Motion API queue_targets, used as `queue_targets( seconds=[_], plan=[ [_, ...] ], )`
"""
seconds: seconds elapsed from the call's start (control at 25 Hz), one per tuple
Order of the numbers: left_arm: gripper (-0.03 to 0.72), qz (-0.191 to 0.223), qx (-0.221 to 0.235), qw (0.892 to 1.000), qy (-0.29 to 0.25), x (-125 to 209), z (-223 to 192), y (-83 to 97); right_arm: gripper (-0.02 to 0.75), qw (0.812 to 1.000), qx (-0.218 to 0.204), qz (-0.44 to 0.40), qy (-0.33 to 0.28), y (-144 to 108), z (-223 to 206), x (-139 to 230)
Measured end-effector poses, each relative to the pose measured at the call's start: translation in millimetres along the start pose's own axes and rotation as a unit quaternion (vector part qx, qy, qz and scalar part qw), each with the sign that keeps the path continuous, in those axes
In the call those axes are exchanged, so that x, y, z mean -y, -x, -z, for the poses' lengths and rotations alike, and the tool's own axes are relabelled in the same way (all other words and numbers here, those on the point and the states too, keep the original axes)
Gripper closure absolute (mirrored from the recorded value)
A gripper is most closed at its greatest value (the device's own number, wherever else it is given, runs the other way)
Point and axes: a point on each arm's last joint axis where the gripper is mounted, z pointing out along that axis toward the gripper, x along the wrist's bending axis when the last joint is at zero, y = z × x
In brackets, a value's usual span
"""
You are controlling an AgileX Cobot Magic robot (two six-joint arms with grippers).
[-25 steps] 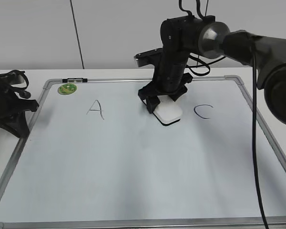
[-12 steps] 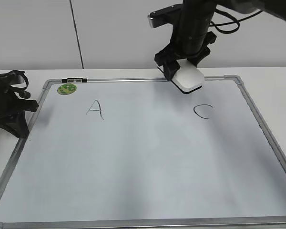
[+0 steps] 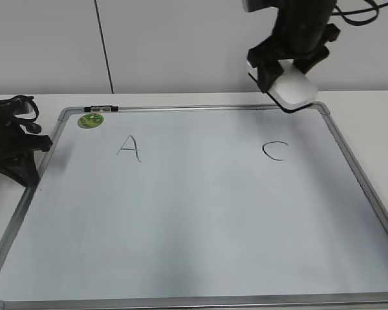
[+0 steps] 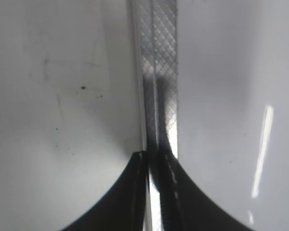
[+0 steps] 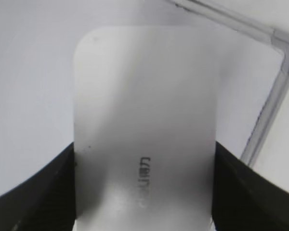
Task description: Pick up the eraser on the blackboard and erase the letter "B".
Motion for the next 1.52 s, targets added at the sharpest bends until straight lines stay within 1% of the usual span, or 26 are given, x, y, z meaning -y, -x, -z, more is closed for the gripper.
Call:
queue_targets(
  seconds=[0.16, 0.28, 0.36, 0.48, 0.56, 0.8, 1.04, 1.24, 1.44, 1.52],
  plan=[
    [0.642, 0.000, 0.000, 1.000, 0.000, 0, 0, 0.0, 0.209, 0.998, -0.010, -0.045, -0.049, 24, 1, 39],
    [0.639, 0.000, 0.000, 1.000, 0.000, 0, 0, 0.0, 0.209, 0.994, -0.006, -0.089, -0.056, 46, 0, 72],
    [0.639, 0.000, 0.000, 1.000, 0.000, 0, 0, 0.0, 0.209, 0.991, -0.005, -0.121, -0.051, 57, -3, 93],
    [0.638, -0.001, -0.001, 1.000, 0.000, 0, 0, -0.1, 0.209, 0.985, -0.010, -0.161, -0.057, 68, -19, 120],
    [0.637, -0.001, -0.001, 1.000, -0.001, 0, 0, -0.1, 0.209, 0.984, -0.009, -0.167, -0.054, 68, -31, 128],
    [0.634, -0.001, -0.001, 1.000, -0.001, 0, 0, -0.1, 0.209, 0.984, -0.008, -0.177, -0.033, 68, -50, 128],
    [0.632, -0.001, -0.001, 1.000, -0.001, 0, 0, -0.1, 0.209, 0.981, -0.002, -0.189, -0.041, 70, -75, 129],
    [0.632, -0.001, -0.001, 1.000, -0.001, 0, 0, -0.1, 0.209, 0.981, 0.003, -0.191, -0.043, 71, -86, 130],
    [0.632, -0.001, -0.001, 1.000, -0.001, 0, 0, -0.1, 0.209, 0.979, 0.001, -0.194, -0.061, 70, -103, 134],
    [0.632, -0.001, -0.001, 1.000, -0.001, 0, 0, -0.1, 0.205, 0.979, 0.002, -0.194, -0.057, 71, -103, 134]
  ],
)
